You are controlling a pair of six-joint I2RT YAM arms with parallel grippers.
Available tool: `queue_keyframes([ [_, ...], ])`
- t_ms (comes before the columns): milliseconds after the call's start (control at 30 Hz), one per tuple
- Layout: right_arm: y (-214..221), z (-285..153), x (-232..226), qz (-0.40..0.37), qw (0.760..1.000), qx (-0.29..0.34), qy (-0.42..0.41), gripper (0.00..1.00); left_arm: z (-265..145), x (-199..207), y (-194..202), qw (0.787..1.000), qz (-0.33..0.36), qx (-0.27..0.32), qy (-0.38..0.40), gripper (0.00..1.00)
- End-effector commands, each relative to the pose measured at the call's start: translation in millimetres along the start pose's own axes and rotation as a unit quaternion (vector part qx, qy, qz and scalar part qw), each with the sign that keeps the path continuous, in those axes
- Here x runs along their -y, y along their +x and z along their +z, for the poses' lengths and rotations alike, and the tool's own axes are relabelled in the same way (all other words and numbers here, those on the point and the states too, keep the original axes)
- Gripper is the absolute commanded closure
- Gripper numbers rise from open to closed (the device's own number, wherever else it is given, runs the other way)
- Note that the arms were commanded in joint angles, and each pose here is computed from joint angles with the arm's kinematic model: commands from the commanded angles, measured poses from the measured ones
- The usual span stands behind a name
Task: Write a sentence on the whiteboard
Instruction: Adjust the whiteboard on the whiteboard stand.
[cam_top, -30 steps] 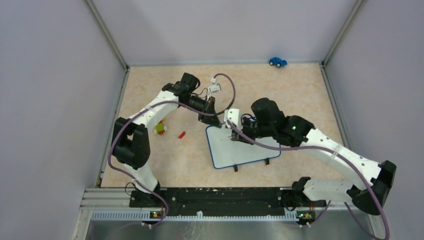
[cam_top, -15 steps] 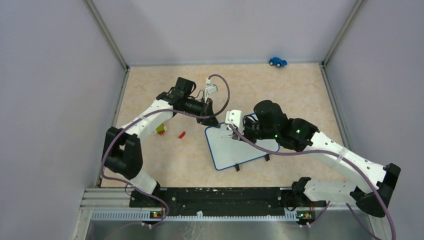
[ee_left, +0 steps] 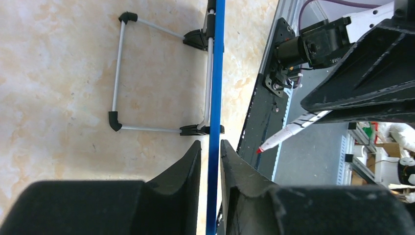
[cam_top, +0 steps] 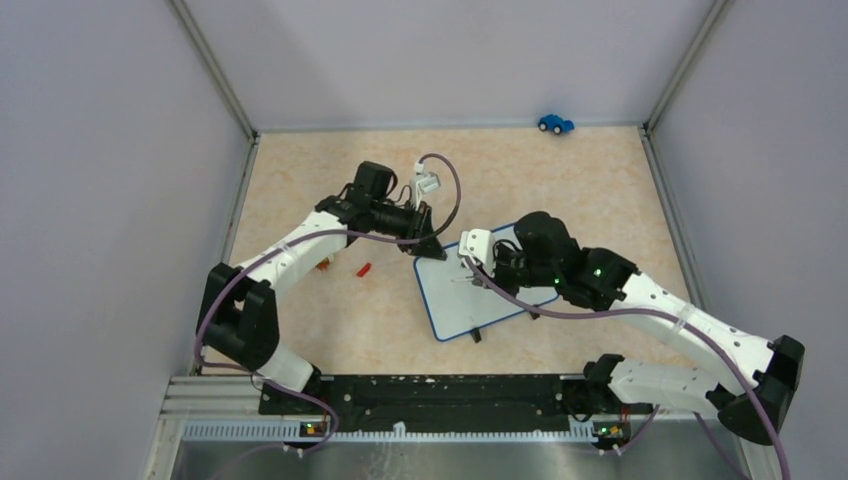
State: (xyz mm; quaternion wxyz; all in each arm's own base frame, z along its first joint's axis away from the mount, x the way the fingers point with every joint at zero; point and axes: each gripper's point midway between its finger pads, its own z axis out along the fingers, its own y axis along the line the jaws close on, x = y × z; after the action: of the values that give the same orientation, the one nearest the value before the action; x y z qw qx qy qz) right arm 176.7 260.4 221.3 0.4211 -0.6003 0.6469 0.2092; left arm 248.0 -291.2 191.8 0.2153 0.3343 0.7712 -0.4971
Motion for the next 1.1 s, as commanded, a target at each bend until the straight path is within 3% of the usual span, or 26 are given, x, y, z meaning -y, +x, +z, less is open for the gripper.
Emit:
queue_keyframes([
  [0,-15,-3,12,-0.022,0.998,0.044,0.038,1.00,2,1,0,1.000,-0.002,-0.004,0.003,0.73],
  [67,-19,-4,15,-0.026,0.997,0.055,0.046,1.00,-1,1,2,1.000,0.003,-0.005,-0.002,0.74],
  [233,-22,3,20,-0.019,0.996,0.066,0.058,1.00,-1,7,12,1.000,-0.013,0.000,0.014,0.91],
  [333,-23,3,21,-0.017,0.996,0.069,0.060,1.00,-1,12,15,0.999,-0.033,0.002,0.022,0.93],
  [467,-24,4,18,-0.019,0.996,0.071,0.051,1.00,-1,14,16,0.999,-0.046,0.011,0.023,0.88],
  [700,-28,0,-10,-0.036,0.996,0.082,-0.015,1.00,-14,10,-2,0.999,-0.029,0.035,-0.014,0.71],
  [867,-30,8,-6,-0.043,0.996,0.076,0.003,1.00,-24,15,-2,0.999,-0.010,0.040,-0.017,0.60],
  [1067,-39,17,4,-0.033,0.996,0.075,0.030,1.00,-27,14,5,0.999,-0.012,0.031,-0.013,0.67],
])
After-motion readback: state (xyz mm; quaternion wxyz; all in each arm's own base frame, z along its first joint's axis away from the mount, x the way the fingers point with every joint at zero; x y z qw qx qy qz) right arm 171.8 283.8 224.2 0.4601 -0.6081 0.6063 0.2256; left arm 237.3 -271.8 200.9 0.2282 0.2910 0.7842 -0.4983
